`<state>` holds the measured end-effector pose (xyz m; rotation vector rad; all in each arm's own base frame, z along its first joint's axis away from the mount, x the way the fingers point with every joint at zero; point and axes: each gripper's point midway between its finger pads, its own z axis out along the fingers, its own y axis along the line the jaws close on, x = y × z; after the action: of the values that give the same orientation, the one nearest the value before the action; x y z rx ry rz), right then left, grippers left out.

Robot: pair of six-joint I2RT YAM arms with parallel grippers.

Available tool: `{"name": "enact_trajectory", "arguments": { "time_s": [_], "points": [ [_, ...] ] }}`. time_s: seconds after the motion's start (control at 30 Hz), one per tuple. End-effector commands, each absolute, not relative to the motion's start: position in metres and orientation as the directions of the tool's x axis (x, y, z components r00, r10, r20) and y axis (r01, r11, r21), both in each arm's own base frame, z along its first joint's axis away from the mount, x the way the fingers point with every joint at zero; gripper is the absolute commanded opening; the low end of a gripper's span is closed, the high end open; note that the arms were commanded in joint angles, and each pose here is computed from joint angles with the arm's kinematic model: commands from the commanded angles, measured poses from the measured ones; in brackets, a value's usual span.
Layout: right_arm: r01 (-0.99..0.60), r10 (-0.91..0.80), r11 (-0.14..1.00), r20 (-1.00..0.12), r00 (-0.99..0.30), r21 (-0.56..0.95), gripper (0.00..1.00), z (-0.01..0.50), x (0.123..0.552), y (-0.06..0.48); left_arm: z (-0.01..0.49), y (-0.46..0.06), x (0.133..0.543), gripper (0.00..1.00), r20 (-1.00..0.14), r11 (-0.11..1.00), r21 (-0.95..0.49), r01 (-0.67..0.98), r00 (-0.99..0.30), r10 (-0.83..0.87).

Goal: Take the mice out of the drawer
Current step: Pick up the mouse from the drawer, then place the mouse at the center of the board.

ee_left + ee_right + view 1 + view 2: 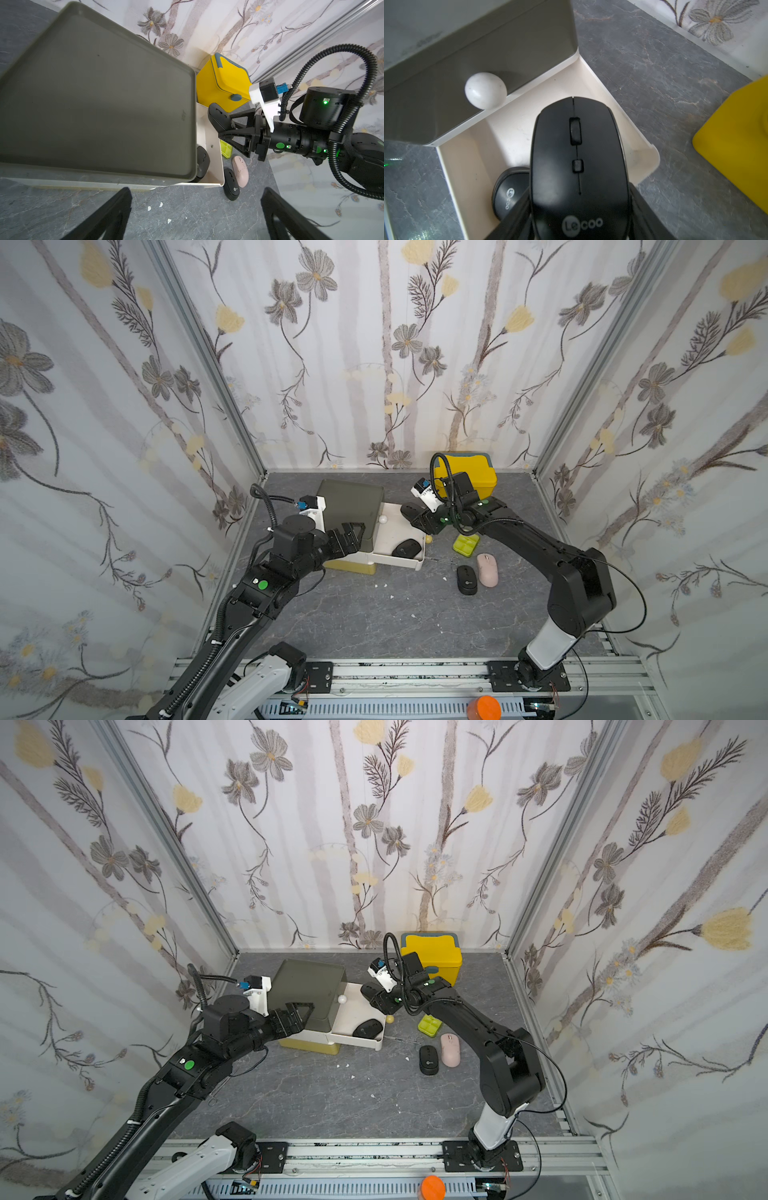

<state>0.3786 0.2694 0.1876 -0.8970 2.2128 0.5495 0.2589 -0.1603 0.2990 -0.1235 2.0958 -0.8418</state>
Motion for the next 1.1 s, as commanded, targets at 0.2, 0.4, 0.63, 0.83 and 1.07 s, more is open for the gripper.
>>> {"name": "enact_trajectory", "arguments": {
  "time_s": [0.2,0.4,0.63,0.83,1.07],
  "points": [
    [-0.399,-0.117,0.879,-0.692,-0.713,0.262,0.49,0.197,0.348,0.206,0.303,-0.191,0.250,1.00,-0.668,0.716,-0.643,0.270,-0.656,-0.352],
    [-0.260,-0.042,0.933,-0.644,-0.764,0.248,0.48,0.167,0.311,0.186,0.298,-0.209,0.245,1.00,-0.654,0.684,-0.667,0.296,-0.673,-0.346],
    [-0.159,0.025,0.956,-0.605,-0.796,0.248,0.49,0.128,0.268,0.180,0.292,-0.222,0.240,1.00,-0.650,0.676,-0.669,0.309,-0.684,-0.332],
    [-0.124,0.037,0.962,-0.569,-0.821,0.242,0.48,0.088,0.242,0.182,0.284,-0.217,0.243,1.00,-0.650,0.698,-0.658,0.280,-0.680,-0.340],
    [-0.118,0.014,0.974,-0.569,-0.822,0.194,0.49,0.069,0.232,0.200,0.282,-0.215,0.243,1.00,-0.649,0.703,-0.658,0.270,-0.677,-0.347]
  ]
}}
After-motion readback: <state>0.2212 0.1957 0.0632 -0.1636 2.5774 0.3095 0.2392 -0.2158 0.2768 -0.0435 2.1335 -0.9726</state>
